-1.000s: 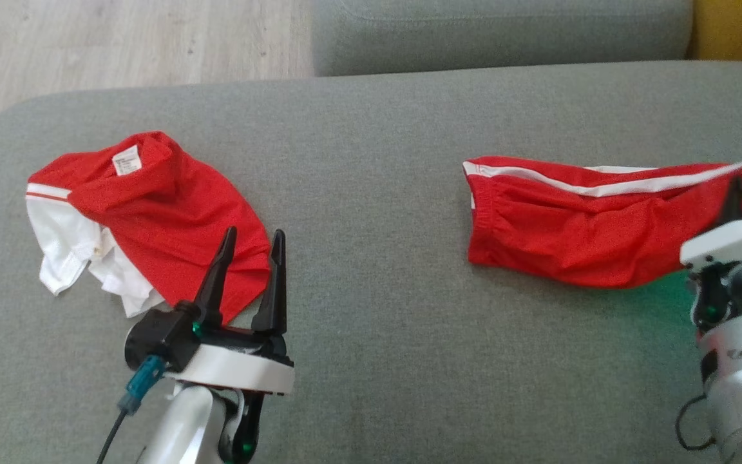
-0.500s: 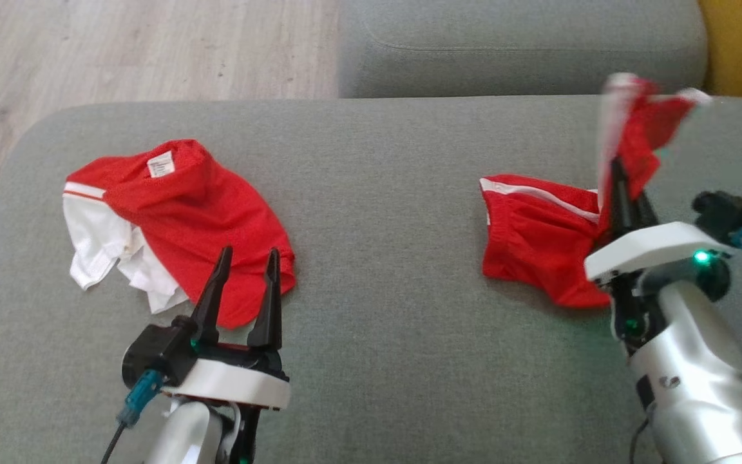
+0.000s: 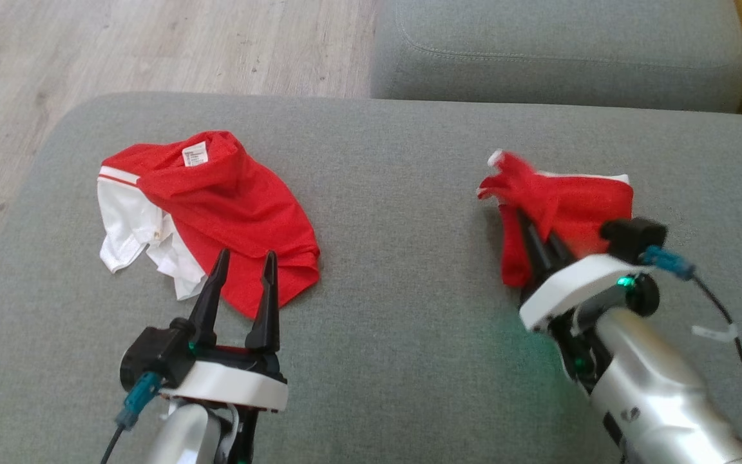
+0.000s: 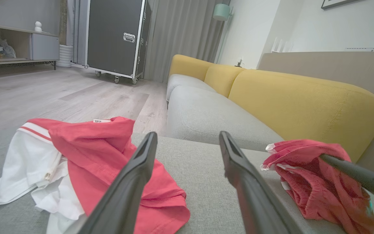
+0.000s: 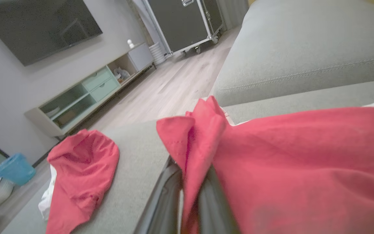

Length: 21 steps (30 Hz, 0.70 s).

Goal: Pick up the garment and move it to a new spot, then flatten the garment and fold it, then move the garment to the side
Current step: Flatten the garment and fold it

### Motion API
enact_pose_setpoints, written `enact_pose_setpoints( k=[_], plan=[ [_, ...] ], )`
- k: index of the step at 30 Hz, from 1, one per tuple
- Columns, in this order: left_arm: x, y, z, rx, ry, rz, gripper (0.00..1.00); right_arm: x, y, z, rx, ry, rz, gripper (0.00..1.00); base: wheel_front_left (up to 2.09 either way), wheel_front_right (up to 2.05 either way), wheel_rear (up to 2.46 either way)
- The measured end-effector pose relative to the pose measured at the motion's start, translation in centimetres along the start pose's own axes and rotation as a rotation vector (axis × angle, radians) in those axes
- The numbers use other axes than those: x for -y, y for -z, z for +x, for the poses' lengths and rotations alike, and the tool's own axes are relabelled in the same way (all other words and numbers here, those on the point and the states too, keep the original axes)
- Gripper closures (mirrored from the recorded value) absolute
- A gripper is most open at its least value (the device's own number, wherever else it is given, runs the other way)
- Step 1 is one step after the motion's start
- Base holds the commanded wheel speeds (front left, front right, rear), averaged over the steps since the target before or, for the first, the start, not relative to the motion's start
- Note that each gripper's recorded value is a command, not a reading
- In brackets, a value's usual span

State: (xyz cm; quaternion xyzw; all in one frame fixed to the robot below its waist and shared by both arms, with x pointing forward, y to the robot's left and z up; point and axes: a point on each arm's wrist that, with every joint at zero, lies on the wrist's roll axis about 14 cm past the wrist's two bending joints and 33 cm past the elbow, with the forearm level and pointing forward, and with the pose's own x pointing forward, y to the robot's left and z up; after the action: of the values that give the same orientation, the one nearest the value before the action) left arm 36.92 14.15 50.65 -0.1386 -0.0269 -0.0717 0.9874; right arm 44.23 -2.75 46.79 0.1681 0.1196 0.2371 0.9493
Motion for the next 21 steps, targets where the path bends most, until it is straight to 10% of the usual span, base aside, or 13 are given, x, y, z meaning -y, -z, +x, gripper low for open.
enact_pose_setpoints(
  k=[6, 7, 8, 16, 21],
  plan=[
    [0.2, -0.1, 0.0, 0.002, 0.005, 0.0, 0.0, 0.6, 4.1, -1.4, -0.145, -0.009, -0.114, 1.0, 0.0, 0.0, 0.0],
    [0.2, 0.0, 0.1, 0.001, 0.008, -0.001, 0.0, 1.0, 4.8, -1.8, -0.171, -0.005, -0.141, 0.6, 0.0, 0.0, 0.0],
    [0.3, 0.1, 0.1, -0.001, 0.01, -0.002, 0.0, 1.3, 5.4, -2.1, -0.195, -0.004, -0.169, 0.0, 0.0, 0.0, 0.0],
    [1.8, 1.1, 0.9, -0.028, 0.054, -0.014, 0.0, 0.0, 7.0, -3.1, -0.234, -0.045, -0.238, 0.0, 0.0, 0.0, 0.0],
    [2.8, 0.2, 2.1, 0.002, 0.082, -0.017, 0.0, 1.5, 0.6, -2.4, -0.036, 0.016, -0.186, 0.0, 0.0, 0.0, 0.0]
  ],
)
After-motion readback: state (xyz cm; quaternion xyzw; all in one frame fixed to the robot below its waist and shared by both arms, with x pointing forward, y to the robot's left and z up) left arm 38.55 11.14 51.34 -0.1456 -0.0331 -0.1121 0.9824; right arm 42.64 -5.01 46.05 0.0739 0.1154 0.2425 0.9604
